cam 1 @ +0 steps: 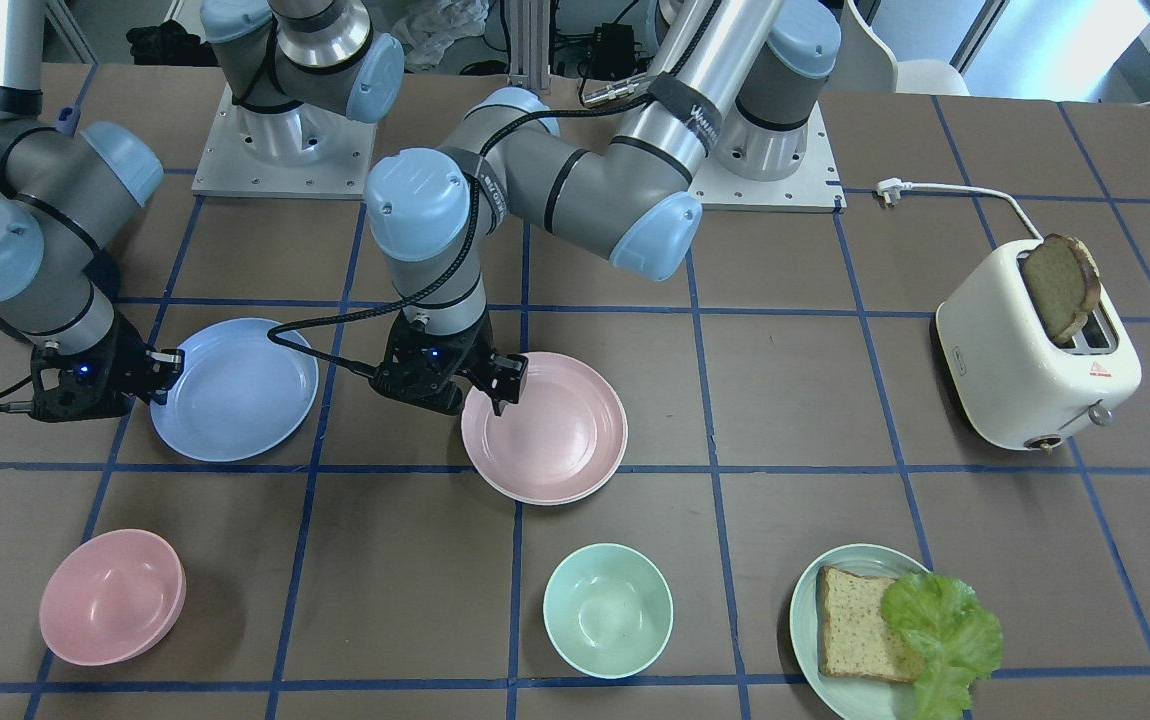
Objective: Stack three plates with pink and blue
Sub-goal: 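Carry the pink plate with the left gripper onto the cream plate and release, then lift blue plate with right gripper toward pink plate while left withdraws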
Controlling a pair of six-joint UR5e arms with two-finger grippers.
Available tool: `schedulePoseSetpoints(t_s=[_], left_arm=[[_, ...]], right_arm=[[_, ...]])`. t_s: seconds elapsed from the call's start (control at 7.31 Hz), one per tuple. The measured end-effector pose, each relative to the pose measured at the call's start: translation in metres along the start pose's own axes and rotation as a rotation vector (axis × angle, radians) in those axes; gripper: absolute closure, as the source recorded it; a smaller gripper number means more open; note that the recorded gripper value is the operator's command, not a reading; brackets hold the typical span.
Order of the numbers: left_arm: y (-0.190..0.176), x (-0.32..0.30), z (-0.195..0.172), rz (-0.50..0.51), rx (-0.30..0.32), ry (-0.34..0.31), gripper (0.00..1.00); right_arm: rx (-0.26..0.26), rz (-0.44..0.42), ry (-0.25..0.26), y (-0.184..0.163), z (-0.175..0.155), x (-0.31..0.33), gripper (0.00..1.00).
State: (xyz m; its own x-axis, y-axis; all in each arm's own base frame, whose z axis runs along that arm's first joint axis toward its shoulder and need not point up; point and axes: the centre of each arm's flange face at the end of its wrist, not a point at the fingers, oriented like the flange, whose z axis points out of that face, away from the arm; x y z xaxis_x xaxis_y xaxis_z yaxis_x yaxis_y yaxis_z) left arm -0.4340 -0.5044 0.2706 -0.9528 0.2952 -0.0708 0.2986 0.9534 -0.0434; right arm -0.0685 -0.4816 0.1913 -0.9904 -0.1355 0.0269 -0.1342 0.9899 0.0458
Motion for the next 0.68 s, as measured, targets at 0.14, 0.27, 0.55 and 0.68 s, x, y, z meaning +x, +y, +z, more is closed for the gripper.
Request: schedulePoseSetpoints(t_s=[0.14,0.27,0.55,0.68], left_arm=[[-0.007,-0.028,-0.031,-0.04,0.015,0.005,0.0],[-0.009,-0.065,-0.064,-0.087,0.009,0.019,0.0],[0.005,-0.156,-0.128,-0.224,-0.022,0.082,0.0],[0.023,-0.203,-0.156,-0.283,-0.042,0.094,0.0]], right_arm=[[0.008,0.001,0.005,-0.002,-0.004,0.001,0.99],[0.017,0.002,0.011,-0.004,-0.009,0.003,1.0],[0.041,0.002,0.012,-0.012,-0.021,0.006,1.0],[0.052,0.002,0.002,-0.016,-0.026,0.007,1.0]])
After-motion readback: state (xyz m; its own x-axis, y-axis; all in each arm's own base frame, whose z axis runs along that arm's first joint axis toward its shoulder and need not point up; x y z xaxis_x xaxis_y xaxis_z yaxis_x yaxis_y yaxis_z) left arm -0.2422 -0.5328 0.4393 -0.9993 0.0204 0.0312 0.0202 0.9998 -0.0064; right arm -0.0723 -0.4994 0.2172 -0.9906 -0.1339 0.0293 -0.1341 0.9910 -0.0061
